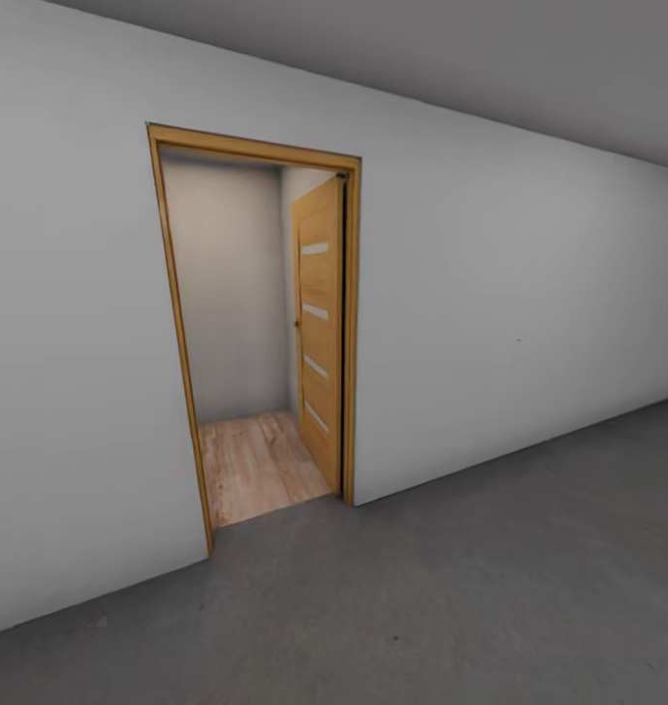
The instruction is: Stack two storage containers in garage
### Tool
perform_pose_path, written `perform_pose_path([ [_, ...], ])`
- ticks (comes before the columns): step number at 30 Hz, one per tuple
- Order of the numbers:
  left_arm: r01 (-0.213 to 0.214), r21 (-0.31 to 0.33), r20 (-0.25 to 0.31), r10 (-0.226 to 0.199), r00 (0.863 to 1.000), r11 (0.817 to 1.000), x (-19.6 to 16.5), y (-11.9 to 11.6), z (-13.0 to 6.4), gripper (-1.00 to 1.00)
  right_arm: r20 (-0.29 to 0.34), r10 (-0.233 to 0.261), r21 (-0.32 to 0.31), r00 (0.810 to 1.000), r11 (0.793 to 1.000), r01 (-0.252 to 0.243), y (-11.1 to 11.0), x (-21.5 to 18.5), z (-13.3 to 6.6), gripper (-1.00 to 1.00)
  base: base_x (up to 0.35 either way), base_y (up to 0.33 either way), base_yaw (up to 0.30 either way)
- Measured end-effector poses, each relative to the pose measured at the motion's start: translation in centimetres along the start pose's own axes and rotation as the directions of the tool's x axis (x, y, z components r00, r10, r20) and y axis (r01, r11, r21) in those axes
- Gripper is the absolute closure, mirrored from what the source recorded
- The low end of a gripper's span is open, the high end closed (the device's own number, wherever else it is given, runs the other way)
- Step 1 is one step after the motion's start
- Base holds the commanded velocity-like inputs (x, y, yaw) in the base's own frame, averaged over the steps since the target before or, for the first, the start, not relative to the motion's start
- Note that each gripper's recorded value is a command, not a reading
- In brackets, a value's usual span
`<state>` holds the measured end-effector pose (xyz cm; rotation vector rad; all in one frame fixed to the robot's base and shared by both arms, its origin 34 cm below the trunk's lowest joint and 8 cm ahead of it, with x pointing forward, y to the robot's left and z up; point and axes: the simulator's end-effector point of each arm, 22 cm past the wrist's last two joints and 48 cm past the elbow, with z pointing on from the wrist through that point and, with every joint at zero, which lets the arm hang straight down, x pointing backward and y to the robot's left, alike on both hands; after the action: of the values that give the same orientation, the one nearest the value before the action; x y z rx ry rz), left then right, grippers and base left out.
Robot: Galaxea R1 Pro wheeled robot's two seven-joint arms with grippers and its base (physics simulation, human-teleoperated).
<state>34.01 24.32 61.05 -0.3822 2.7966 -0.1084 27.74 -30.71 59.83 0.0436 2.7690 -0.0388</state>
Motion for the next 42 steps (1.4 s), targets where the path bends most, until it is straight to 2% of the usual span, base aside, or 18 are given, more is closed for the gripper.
perform_pose_path([
  [8,0.000,-0.001,0.000,0.000,1.000,1.000,0.00,-0.03,0.00,-1.00,0.000,0.000,0.000,1.000,1.000,0.000,-0.04,0.00,0.00,-1.00,0.323,0.000,0.126],
  [42,-0.001,0.002,0.001,0.001,1.000,1.000,0.01,-0.25,0.01,-1.00,0.003,-0.001,0.002,1.000,1.000,0.001,-0.24,-0.06,-0.01,-1.00,0.323,0.000,0.002],
])
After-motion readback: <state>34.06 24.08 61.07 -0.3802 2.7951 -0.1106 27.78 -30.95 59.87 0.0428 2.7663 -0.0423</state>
